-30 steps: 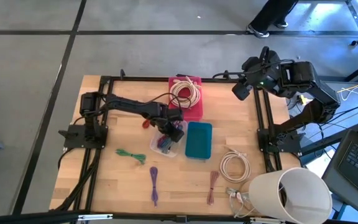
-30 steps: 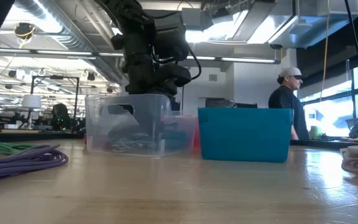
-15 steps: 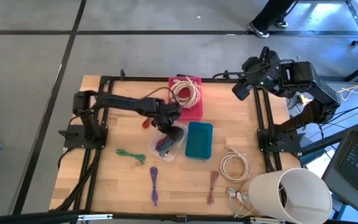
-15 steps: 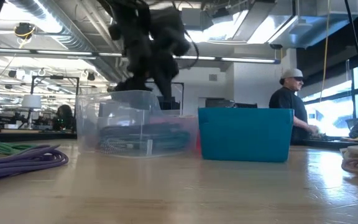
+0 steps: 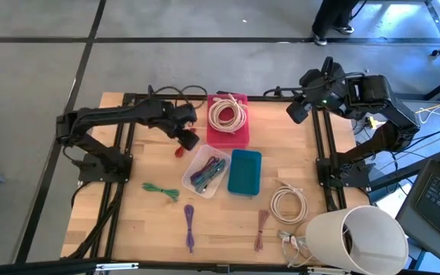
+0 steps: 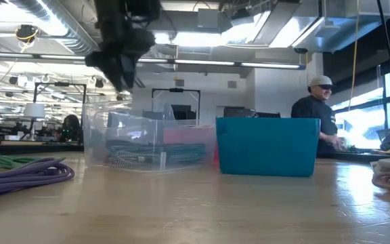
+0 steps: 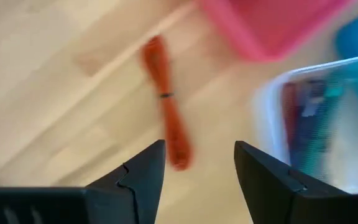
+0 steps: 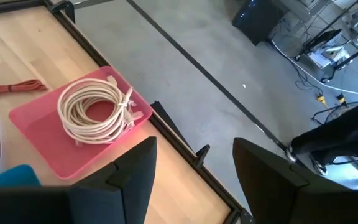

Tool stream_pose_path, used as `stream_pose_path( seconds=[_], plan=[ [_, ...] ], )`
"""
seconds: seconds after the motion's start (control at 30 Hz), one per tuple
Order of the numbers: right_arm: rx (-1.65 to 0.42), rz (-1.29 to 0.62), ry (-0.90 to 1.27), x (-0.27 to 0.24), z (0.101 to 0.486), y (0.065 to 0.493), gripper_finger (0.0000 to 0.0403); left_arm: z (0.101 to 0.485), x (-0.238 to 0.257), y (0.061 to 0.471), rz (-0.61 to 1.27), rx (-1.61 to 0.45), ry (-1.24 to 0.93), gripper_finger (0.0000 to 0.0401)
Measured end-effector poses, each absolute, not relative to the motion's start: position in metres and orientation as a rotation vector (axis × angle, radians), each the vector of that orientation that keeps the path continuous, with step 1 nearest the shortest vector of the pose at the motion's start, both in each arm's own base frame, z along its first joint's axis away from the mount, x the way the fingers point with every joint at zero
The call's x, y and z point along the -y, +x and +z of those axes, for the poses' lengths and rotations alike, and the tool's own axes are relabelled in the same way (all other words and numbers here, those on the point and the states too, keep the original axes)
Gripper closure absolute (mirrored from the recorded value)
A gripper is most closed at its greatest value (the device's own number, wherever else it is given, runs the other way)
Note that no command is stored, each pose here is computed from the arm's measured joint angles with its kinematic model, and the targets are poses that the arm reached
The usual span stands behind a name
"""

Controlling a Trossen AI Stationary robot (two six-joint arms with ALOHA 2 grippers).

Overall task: Pick & Place USB Port
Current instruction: Put the red charger cable into the blue bin

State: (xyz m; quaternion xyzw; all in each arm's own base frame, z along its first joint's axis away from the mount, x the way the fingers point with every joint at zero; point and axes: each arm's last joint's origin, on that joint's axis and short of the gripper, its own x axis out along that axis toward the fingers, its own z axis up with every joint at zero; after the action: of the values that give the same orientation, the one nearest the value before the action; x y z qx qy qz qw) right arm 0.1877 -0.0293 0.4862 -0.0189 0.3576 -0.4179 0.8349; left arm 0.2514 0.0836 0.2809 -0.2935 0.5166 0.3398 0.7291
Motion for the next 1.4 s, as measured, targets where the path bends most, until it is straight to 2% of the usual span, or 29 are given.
stream_pose_path(
  seconds=[0.33,0.63,1.07,1.17,1.3,1.33,1.4],
  plan=[
    [-0.753,-0.861,0.01,0.028,0.486,0.188,0.0188,0.228,-0.129,0.242,0.758,-1.32,-0.719,0.0216],
    [-0.755,-0.854,0.015,0.028,0.486,0.188,0.0188,0.19,-0.141,0.256,0.686,-1.258,-0.813,0.0216],
    [-0.758,-0.852,0.008,0.028,0.486,0.188,0.0188,0.14,-0.15,0.273,0.682,-1.365,-0.823,0.0218],
    [-0.758,-0.852,0.007,0.028,0.486,0.188,0.0188,0.137,-0.15,0.272,0.665,-1.394,-0.816,0.0248],
    [-0.76,-0.85,0.004,0.028,0.486,0.188,0.0188,0.146,-0.149,0.268,0.633,-1.379,-0.805,0.0361],
    [-0.76,-0.85,0.004,0.028,0.486,0.188,0.0188,0.155,-0.149,0.264,0.622,-1.371,-0.813,0.0375],
    [-0.76,-0.851,0.004,0.028,0.486,0.188,0.0188,0.176,-0.148,0.254,0.627,-1.33,-0.808,0.0379]
  ],
)
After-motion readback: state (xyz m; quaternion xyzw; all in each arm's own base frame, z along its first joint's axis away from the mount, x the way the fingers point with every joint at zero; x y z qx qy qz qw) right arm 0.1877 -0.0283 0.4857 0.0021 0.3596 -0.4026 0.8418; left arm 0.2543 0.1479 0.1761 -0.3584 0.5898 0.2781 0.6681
